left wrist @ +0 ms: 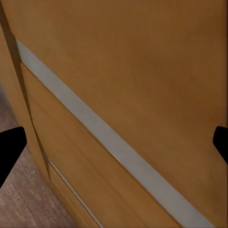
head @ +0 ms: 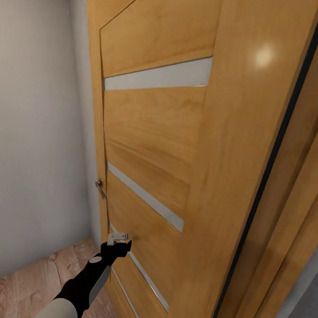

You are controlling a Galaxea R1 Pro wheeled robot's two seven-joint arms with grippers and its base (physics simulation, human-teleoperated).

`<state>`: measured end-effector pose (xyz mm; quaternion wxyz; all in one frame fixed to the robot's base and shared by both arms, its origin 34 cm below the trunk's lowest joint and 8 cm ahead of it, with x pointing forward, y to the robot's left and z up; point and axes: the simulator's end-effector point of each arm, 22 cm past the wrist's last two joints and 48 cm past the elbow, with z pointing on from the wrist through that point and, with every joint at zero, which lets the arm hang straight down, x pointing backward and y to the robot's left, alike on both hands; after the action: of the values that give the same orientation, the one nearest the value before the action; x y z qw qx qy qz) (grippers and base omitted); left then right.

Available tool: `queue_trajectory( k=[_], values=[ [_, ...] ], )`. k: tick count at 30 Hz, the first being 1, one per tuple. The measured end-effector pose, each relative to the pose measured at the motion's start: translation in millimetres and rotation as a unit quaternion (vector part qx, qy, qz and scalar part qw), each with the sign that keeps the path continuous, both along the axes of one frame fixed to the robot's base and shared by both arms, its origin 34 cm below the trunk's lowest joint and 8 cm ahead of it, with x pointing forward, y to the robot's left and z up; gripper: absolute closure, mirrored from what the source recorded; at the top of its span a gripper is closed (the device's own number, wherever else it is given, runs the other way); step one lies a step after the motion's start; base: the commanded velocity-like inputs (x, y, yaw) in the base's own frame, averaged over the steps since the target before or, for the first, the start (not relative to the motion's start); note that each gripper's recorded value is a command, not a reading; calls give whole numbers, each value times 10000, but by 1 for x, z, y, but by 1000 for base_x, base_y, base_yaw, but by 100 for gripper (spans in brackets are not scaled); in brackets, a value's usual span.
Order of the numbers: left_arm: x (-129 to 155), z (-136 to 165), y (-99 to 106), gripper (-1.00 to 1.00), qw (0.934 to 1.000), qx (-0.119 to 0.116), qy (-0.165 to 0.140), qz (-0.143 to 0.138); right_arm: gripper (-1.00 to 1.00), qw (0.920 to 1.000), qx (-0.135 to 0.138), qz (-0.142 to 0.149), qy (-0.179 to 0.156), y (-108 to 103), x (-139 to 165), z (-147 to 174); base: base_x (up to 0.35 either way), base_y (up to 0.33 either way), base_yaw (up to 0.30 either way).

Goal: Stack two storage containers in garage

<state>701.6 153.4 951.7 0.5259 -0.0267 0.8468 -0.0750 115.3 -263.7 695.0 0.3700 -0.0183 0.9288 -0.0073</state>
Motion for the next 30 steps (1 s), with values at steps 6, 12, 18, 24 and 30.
queue_trajectory(
  k=[6, 12, 18, 24, 30],
  values=[
    [0, 0, -2, -100, 10000, -9, -2, -5, -100, 10000, 0, 0, 1, 0, 0, 0, 0, 0, 0],
    [0, 0, -2, -100, 10000, -9, -2, -6, -100, 10000, 0, 0, -5, 0, 0, 0, 0, 0, 0],
    [0, 0, -2, -100, 10000, -9, -2, -5, -100, 10000, -18, -21, -12, -1, 0, 0, 0, 0, 0],
    [0, 0, -2, -100, 10000, -10, -2, -6, -100, 10000, -1, -2, -9, 0, 0, 0, 0, 0, 0],
    [0, 0, -2, -100, 10000, -9, -2, -6, -100, 10000, 1, 3, -10, 0, 0, 0, 0, 0, -17]
  ],
)
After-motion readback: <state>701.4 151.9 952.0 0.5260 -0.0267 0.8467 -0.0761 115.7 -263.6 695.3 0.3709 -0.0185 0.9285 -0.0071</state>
